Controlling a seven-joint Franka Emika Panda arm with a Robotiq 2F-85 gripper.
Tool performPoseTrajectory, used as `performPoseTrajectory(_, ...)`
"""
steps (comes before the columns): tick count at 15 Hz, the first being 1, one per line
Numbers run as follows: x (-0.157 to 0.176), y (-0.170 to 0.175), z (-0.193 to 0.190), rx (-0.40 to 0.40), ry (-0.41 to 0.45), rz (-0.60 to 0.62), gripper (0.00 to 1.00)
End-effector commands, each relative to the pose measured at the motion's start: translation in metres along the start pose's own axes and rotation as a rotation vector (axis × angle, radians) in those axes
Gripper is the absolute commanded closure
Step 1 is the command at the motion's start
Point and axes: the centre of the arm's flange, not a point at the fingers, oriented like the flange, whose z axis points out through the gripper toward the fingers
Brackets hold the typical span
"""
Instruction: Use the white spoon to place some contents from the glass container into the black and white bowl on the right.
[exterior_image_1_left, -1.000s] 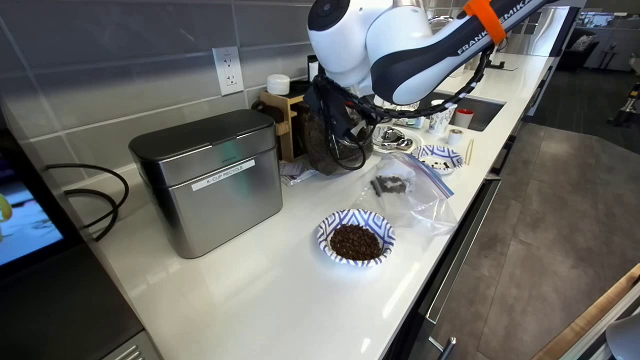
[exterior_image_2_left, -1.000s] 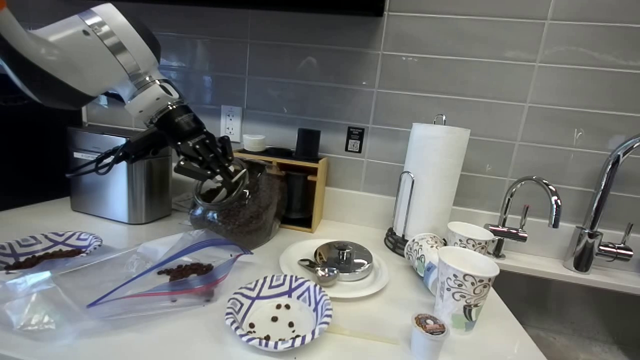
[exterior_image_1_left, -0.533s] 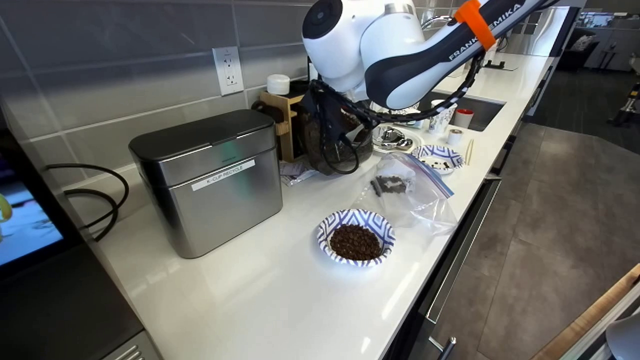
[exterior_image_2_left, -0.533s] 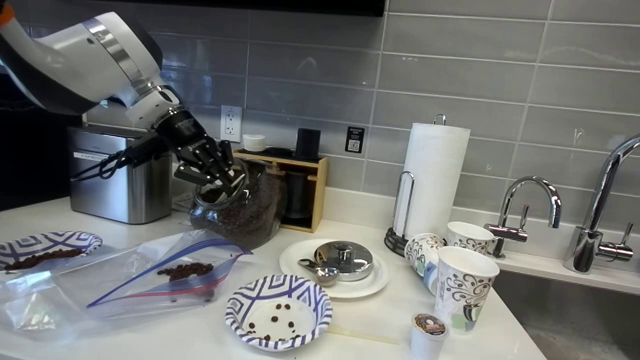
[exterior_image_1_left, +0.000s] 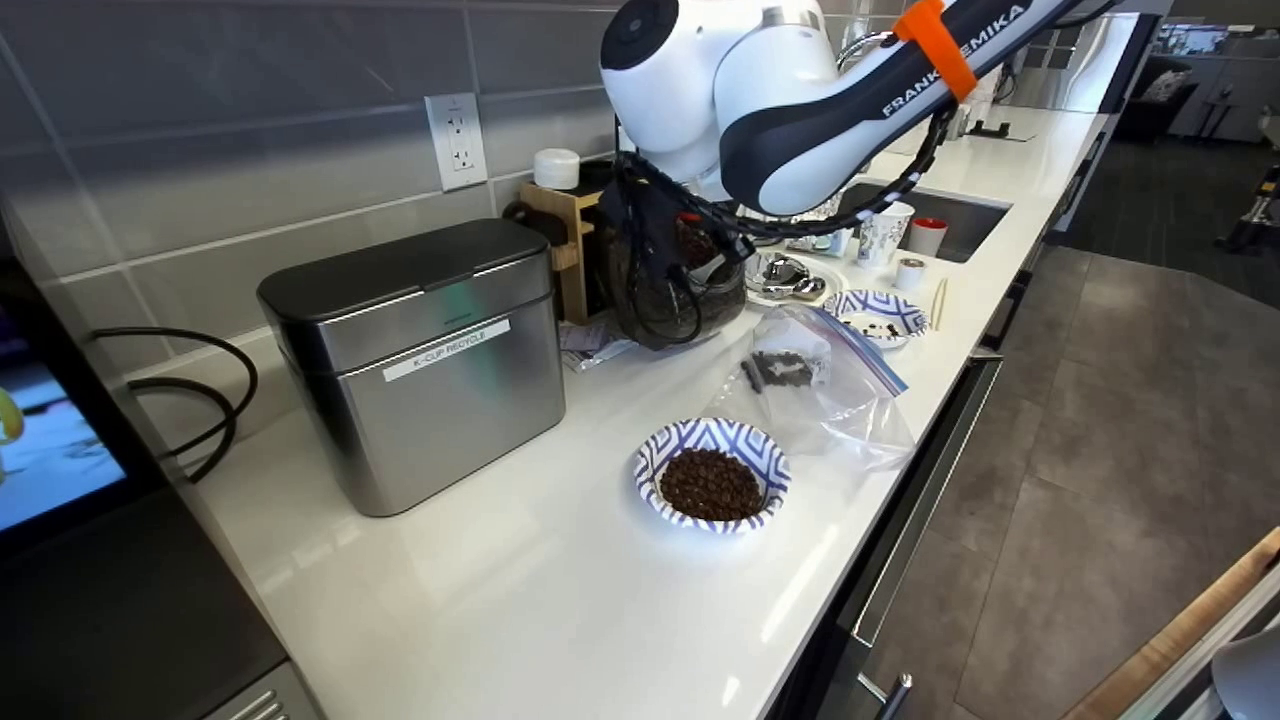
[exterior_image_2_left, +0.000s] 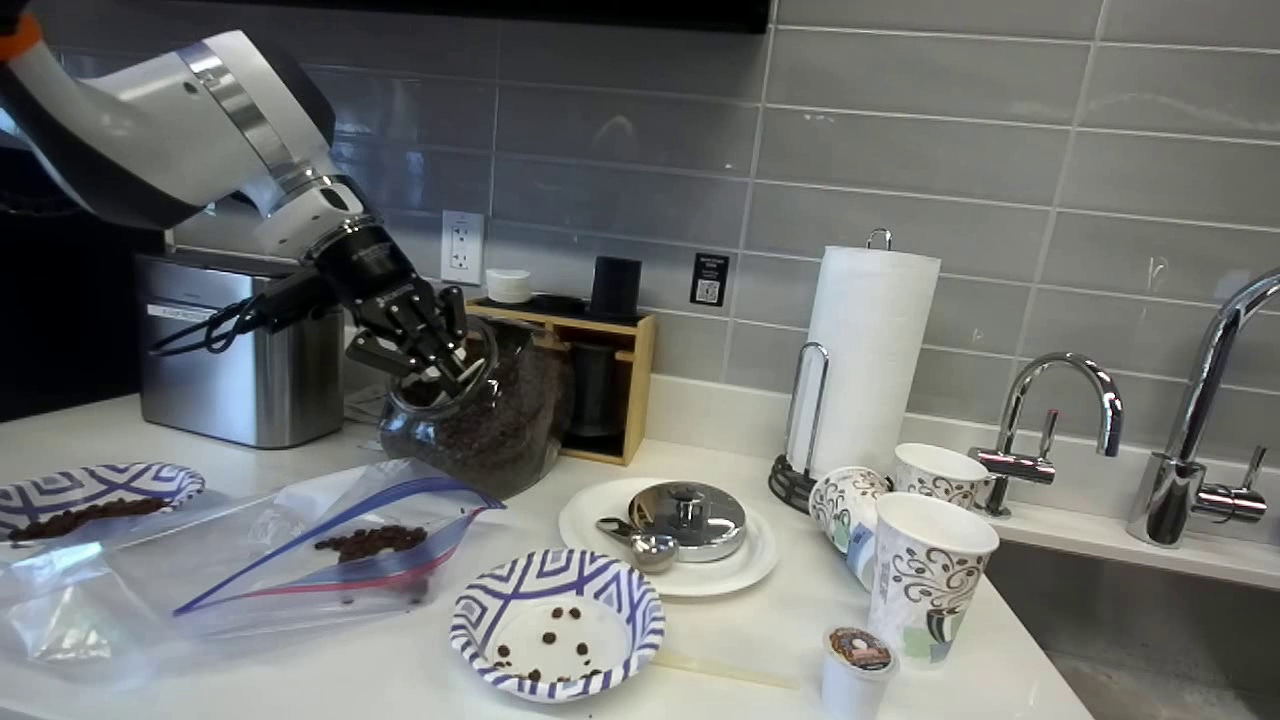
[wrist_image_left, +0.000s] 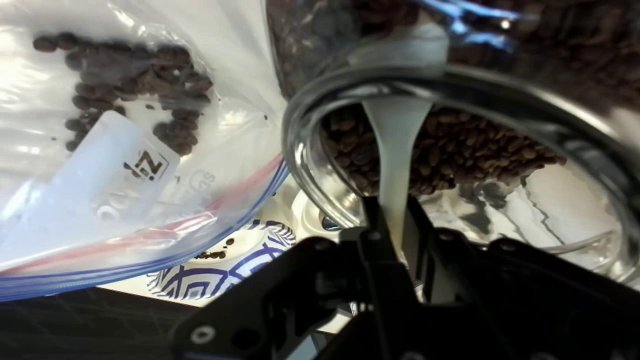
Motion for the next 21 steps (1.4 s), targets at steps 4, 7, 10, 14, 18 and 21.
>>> performPoseTrajectory(4,0.001,-0.006,0.005,-0.061,-0.052,0.081,0.97)
performPoseTrajectory(7,0.005,-0.008,0.005,-0.073,-0.066,0.109,0.97)
performPoseTrajectory(10,0.008,-0.010,0.003,-0.081,-0.083,0.132,0.97)
performPoseTrajectory(14,0.012,-0.011,0.003,-0.095,-0.120,0.157,0.97)
performPoseTrajectory(18,0.018,-0.012,0.000,-0.111,-0.122,0.186,0.97)
performPoseTrajectory(21,0.025,-0.014,-0.002,-0.125,-0.134,0.199,0.97)
